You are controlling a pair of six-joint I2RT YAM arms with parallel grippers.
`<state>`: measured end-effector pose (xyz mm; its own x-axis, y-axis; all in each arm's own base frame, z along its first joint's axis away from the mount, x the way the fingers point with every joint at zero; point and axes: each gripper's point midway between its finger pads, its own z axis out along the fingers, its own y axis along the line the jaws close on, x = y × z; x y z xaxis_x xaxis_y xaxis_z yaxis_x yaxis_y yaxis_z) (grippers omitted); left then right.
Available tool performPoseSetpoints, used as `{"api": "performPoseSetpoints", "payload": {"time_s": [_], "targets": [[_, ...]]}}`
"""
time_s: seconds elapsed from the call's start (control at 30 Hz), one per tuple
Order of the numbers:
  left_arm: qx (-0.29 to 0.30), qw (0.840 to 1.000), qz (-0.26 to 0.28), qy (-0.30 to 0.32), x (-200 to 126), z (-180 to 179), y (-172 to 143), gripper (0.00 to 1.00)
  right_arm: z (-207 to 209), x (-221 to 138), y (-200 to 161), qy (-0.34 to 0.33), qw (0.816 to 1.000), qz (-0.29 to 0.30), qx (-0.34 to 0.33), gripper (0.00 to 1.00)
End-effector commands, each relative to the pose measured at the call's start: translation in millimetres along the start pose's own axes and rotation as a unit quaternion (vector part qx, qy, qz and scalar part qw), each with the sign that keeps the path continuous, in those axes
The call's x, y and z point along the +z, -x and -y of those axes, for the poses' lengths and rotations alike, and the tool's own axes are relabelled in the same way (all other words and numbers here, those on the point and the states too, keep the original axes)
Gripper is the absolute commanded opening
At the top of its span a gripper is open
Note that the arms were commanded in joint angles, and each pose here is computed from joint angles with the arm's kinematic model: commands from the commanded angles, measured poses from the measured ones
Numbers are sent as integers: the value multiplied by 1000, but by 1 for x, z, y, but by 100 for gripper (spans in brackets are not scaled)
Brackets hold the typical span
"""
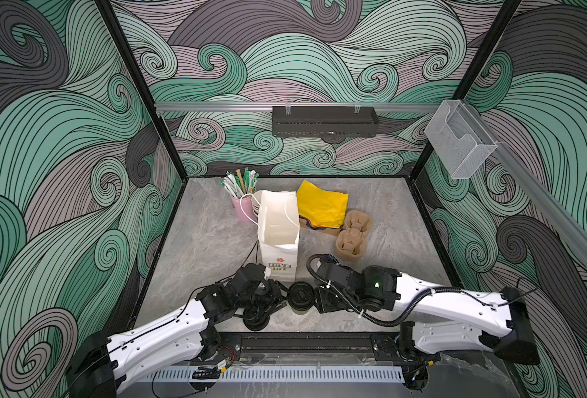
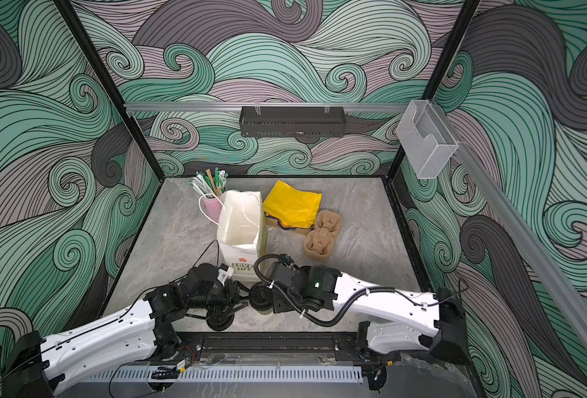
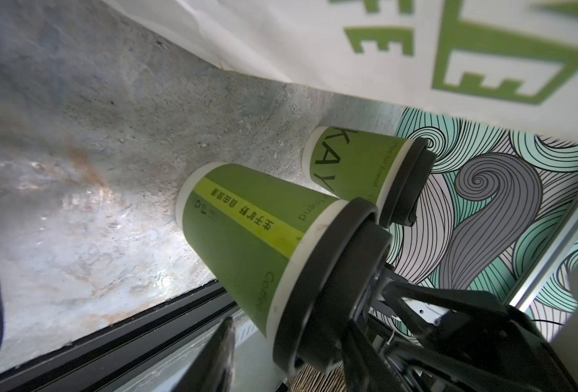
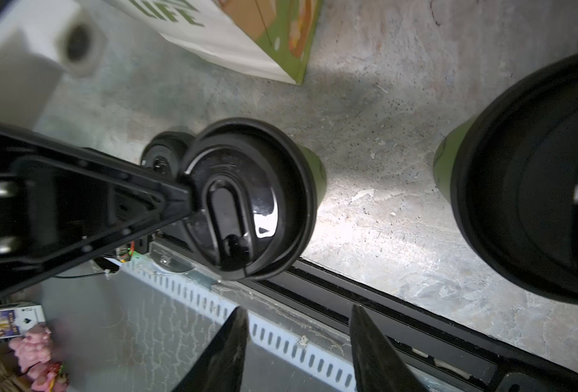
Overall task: Pack a coffee takeout order
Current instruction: Close the lid on the coffee cup, then pick up the cup tray from the cup tray.
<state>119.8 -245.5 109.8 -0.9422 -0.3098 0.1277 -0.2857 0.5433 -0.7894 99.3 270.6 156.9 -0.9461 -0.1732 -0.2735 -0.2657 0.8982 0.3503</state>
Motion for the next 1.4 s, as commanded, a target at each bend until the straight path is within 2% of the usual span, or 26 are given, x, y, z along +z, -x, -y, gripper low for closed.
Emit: {"api": "performPoseSetpoints", "payload": {"time_s": [0.0, 0.3, 0.5, 0.6, 0.8, 0.93, 1.0, 1.13, 1.23, 1.37], "targets": [[1, 1000, 7, 29, -1, -7, 2, 52, 11, -7, 2, -18, 1000, 10, 7, 52], [21, 999, 18, 19, -6, 4, 5, 63, 20, -12, -1, -24, 1000, 12, 14, 53], [39, 999, 15, 18, -14, 8, 1, 65, 25, -18, 0, -25, 999, 15, 16, 54], [39, 997, 39, 62, -35, -7, 3, 69, 32, -24, 2, -31, 999, 20, 17, 55], [31, 994, 74, 79, -73, -31, -1, 69, 43, -44, 17, -35, 999, 19, 16, 56], [24, 990, 113, 87, -97, -42, 3, 66, 46, -61, 35, -44, 999, 23, 13, 55], [22, 985, 142, 93, -113, -44, 8, 61, 52, -68, 43, -59, 998, 22, 20, 55], [34, 967, 226, 113, -158, -37, 24, 56, 73, -77, 58, -99, 993, 14, 55, 53], [66, 941, 302, 140, -201, -25, 41, 57, 93, -80, 69, -133, 987, 1, 93, 52], [124, 899, 387, 163, -254, 11, 59, 60, 116, -75, 87, -161, 976, -1, 148, 52]]}}
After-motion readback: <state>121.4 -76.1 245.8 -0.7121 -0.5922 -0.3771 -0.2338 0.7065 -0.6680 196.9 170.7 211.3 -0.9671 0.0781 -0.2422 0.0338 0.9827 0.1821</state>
